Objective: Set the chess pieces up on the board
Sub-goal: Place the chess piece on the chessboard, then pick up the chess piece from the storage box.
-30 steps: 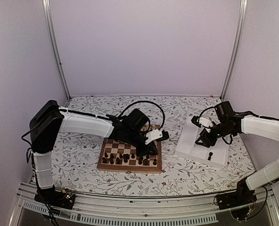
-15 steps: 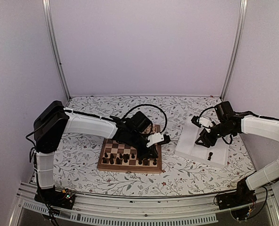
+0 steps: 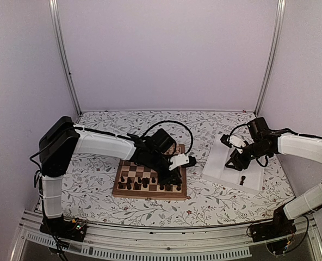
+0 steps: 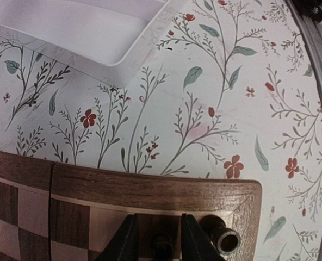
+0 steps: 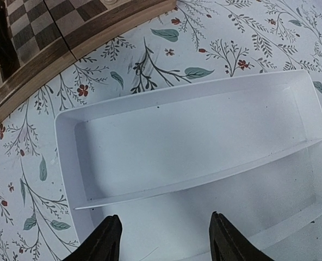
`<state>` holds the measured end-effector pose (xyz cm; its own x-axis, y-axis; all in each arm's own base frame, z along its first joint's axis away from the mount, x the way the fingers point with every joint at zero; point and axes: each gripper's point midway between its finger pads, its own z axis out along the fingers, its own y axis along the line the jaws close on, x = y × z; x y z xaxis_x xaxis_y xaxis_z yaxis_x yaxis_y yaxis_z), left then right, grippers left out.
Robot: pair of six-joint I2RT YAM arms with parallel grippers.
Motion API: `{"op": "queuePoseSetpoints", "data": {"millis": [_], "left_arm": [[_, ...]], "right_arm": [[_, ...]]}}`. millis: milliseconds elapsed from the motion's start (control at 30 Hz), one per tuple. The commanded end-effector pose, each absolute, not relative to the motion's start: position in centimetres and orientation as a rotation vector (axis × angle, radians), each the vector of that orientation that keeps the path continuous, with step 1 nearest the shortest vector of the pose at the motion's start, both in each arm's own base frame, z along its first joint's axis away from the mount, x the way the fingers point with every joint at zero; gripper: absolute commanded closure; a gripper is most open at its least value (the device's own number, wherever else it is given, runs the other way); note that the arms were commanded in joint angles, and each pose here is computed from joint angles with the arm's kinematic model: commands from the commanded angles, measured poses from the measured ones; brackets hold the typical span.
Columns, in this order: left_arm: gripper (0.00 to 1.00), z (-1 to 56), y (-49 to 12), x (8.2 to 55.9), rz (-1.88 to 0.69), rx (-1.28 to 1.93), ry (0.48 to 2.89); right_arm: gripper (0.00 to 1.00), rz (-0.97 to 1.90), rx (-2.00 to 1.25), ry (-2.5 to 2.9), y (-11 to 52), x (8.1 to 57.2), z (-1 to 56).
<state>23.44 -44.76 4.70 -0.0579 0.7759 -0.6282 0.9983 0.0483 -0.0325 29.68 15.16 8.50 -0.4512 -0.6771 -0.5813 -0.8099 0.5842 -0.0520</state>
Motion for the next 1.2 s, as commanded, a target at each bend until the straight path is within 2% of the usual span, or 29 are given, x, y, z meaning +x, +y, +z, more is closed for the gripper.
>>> {"op": "queuePoseSetpoints", "data": {"millis": [0, 267, 300, 367, 433, 533, 567, 700, 767, 967, 1167], "left_arm": [[0.67, 7.5, -46.0, 24.1, -0.646, 1.744, 1.823], [0.62, 11.2, -46.1, 25.4, -0.616, 1.688, 1.774], [0.62, 11.6, -46.1, 25.6, -0.605, 1.678, 1.77], [0.61, 12.7, -46.2, 26.2, -0.587, 1.652, 1.758], [0.6, 14.5, -46.6, 27.1, -0.56, 1.591, 1.744], [0.57, 17.9, -47.1, 28.9, -0.53, 1.455, 1.721], [0.57, 18.9, -47.3, 29.2, -0.532, 1.418, 1.706], [0.56, 22.6, -48.2, 29.2, -0.603, 1.322, 1.627], [0.56, 23.8, -48.7, 28.6, -0.666, 1.312, 1.586], [0.56, 25.0, -49.1, 27.9, -0.733, 1.289, 1.573], [0.56, 25.7, -48.5, 27.3, -0.748, 1.241, 1.587]], "right_arm": [[0.42, 0.305, -1.159, 2.245, 15.1, 30.3, 9.9], [0.41, 0.127, -0.992, 2.193, 11.3, 33.6, 16.1], [0.37, 0.122, -0.942, 2.205, 10.5, 33.8, 16.7], [0.17, 0.104, -0.841, 2.243, 8.5, 34.1, 17.3], [0.03, 0.117, -0.763, 2.301, 6.8, 33.6, 17.1], [0.01, 0.16, -0.755, 2.426, 5.4, 31.2, 14.9], [0.04, 0.177, -0.787, 2.474, 5.3, 30.2, 13.7], [0.37, 0.204, -1.021, 2.575, 5.1, 26.1, 9.8], [0.45, 0.19, -1.187, 2.517, 5.1, 25.0, 9.2], [0.47, 0.022, -1.669, 2.206, 4.6, 24.9, 8.6], [0.53, -0.069, -1.902, 2.076, 4.2, 27.3, 7.6]]}}
